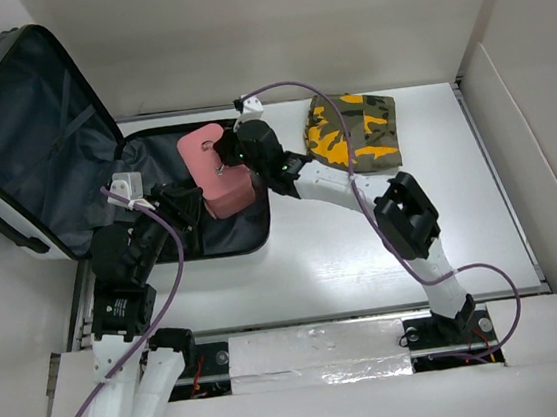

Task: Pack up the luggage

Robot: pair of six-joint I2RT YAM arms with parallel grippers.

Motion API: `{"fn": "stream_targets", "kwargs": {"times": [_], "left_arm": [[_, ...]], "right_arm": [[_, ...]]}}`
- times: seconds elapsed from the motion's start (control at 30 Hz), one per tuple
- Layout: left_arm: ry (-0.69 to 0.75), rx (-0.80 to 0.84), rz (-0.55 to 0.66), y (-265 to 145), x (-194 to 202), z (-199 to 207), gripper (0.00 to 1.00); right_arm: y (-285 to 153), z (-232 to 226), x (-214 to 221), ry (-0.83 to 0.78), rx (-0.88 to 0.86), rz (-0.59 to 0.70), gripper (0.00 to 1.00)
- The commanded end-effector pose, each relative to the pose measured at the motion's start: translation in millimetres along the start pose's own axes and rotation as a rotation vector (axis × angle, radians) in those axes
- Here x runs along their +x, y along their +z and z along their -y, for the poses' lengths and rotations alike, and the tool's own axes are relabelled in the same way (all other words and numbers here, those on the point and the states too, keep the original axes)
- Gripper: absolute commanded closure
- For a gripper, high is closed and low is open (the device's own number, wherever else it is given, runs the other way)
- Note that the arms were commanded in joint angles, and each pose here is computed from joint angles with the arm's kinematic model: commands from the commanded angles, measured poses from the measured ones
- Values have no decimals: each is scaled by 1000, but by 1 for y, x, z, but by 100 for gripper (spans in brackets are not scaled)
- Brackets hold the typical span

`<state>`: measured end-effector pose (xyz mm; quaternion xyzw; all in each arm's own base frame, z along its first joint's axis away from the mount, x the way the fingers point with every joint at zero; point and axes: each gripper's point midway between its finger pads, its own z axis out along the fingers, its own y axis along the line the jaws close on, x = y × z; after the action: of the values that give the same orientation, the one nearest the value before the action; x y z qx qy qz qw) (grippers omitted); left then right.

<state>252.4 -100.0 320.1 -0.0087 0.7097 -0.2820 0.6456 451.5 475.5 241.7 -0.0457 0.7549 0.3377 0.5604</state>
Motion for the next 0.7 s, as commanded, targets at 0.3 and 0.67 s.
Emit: {"fn": "stream_targets", "kwargs": {"times": [0.3, 0.67], "left_arm": [[17, 18, 52, -3, -15, 7, 60], [12, 10, 47, -1, -14, 5, 60]], "right_arm": [[2, -32, -23, 76, 82, 191, 100], [-13, -10, -63, 84, 12, 185, 54]]}}
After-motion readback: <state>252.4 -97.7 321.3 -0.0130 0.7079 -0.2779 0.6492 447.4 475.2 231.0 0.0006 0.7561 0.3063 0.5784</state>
